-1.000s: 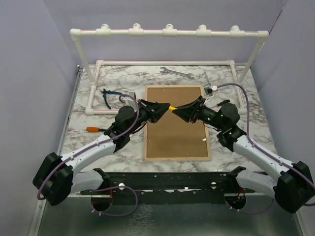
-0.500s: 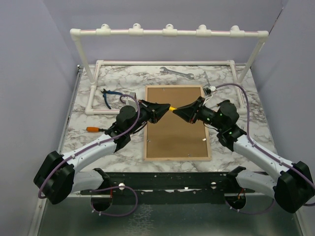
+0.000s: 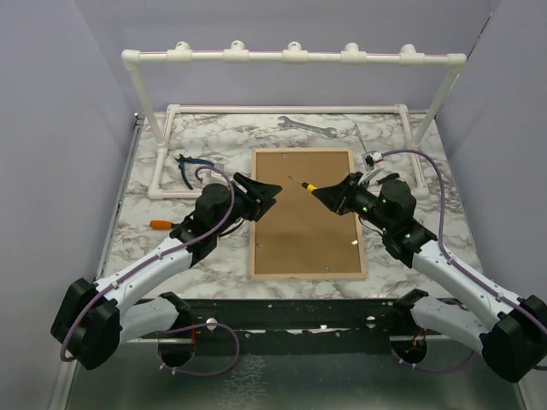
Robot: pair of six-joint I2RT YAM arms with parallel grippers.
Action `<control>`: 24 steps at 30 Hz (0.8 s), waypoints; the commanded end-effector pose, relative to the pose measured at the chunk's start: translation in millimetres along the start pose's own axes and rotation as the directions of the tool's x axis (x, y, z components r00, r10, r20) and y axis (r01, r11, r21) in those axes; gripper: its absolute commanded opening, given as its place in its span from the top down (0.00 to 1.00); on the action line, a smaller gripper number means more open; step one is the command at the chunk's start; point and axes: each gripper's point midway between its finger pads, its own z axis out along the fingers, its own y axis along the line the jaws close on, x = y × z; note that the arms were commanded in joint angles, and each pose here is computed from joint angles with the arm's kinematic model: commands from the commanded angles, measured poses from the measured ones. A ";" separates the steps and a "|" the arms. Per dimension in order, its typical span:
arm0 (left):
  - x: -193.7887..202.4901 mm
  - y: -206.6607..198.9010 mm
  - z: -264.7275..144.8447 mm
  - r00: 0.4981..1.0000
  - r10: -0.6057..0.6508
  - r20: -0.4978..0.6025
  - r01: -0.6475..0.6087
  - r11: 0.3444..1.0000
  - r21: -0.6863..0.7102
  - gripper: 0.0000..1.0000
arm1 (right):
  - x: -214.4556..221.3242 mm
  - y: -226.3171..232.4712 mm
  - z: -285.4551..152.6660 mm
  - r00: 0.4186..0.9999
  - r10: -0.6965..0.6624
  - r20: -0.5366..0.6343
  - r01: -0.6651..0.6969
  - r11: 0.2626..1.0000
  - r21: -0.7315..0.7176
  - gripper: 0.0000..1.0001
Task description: Take the photo out of the frame
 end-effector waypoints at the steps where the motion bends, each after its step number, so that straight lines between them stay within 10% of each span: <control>1: -31.2 43.7 -21.6 0.951 0.304 0.062 -0.284 0.933 -0.221 0.43 | 8.8 -17.5 -9.4 0.999 -0.029 -0.014 0.030 0.996 0.087 0.99; 11: -56.2 82.2 -40.9 0.749 0.654 -0.104 -0.631 0.657 -0.413 0.30 | 64.3 -15.1 2.0 0.963 0.046 -0.264 -0.046 0.999 0.008 0.99; 24: -66.0 140.5 -40.7 0.692 0.695 -0.195 -0.677 0.530 -0.511 0.27 | 123.3 -10.5 20.8 0.864 0.153 -0.479 -0.188 0.982 -0.025 0.99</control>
